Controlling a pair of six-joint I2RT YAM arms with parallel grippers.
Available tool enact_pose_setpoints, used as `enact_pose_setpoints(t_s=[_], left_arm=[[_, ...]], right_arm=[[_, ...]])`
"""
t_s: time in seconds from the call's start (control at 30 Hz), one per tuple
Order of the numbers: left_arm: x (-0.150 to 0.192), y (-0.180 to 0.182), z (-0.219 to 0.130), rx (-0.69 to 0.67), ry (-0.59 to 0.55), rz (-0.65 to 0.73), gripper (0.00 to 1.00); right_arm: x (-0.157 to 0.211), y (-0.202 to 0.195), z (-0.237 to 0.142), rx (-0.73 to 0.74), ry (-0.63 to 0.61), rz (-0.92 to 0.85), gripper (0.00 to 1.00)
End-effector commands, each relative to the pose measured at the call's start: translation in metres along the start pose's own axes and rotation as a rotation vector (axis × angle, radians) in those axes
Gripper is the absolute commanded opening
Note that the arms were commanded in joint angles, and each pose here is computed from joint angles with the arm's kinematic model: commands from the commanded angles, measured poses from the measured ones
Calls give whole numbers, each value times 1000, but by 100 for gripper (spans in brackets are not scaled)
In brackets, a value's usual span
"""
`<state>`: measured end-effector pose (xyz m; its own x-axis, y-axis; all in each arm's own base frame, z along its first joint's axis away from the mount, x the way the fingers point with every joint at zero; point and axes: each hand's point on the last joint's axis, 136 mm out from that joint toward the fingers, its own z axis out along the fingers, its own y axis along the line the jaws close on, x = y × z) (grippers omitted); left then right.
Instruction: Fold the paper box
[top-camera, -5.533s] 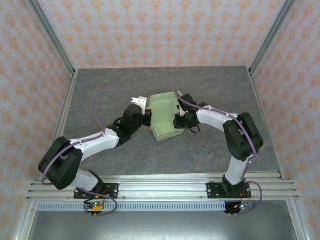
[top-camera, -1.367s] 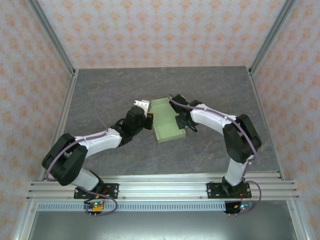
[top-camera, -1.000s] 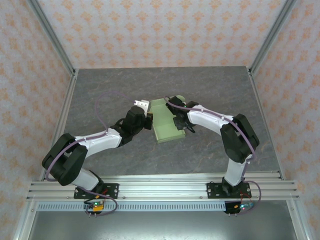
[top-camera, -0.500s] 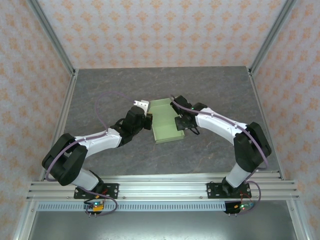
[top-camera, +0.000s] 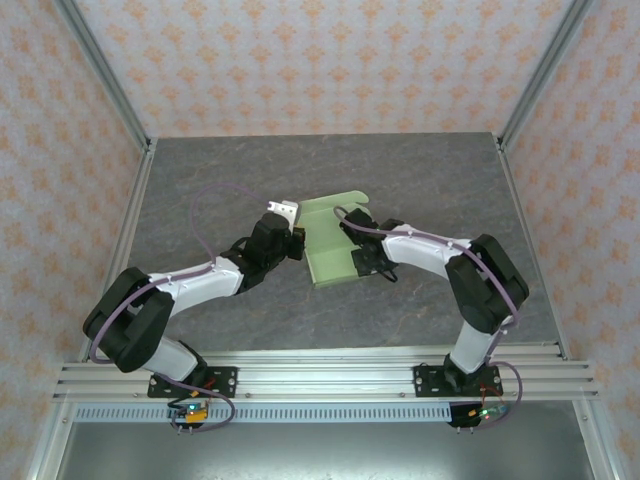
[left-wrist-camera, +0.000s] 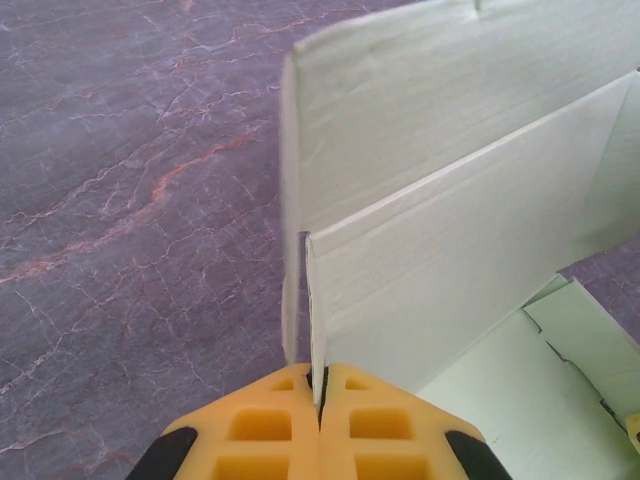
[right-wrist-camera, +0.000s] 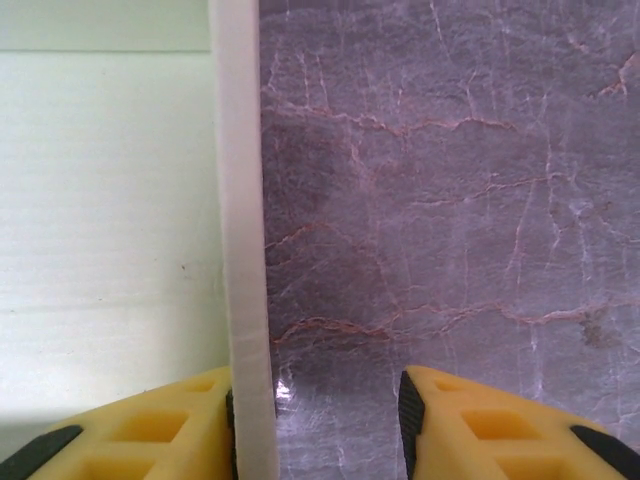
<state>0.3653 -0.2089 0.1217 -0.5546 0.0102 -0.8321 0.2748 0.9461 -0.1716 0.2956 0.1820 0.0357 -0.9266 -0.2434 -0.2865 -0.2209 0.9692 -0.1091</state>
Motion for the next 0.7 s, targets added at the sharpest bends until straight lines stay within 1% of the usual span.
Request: enact_pose_setpoints(t_s=[0.0, 0.07, 0.13, 0.23, 0.3, 0.37, 0.4, 0.47, 0.5, 0.57, 0.67], left_arm=[[-19, 7, -8, -42, -40, 3, 0], [-23, 5, -8, -41, -46, 13, 0], [-29, 3, -7, -35, -53, 37, 0], [-36, -1, -3, -26, -59, 91, 0], [-38, -7, 4, -5, -53, 133, 0], [-40, -14, 11, 21, -40, 176, 0], [-40, -19, 14, 43, -30, 196, 0], [-39, -27, 22, 77, -5, 222, 0], [-38, -27, 24, 81, 5, 224, 2], [-34, -26, 30, 77, 18, 224, 5], [-27, -25, 36, 86, 42, 238, 9]], right_arm=[[-17, 2, -30, -70, -111, 19, 45], [-26, 9, -49, -176, -196, 61, 47], [-38, 8, -68, -294, -282, 143, 48], [-56, -14, -93, -414, -424, 283, 50], [-64, -36, -104, -467, -486, 377, 56], [-71, -51, -109, -563, -494, 448, 58], [-74, -53, -110, -616, -484, 457, 59], [-82, -49, -112, -725, -464, 435, 60], [-83, -44, -114, -760, -449, 401, 60], [-88, -41, -113, -774, -440, 359, 61], [-100, -46, -111, -740, -488, 312, 62]])
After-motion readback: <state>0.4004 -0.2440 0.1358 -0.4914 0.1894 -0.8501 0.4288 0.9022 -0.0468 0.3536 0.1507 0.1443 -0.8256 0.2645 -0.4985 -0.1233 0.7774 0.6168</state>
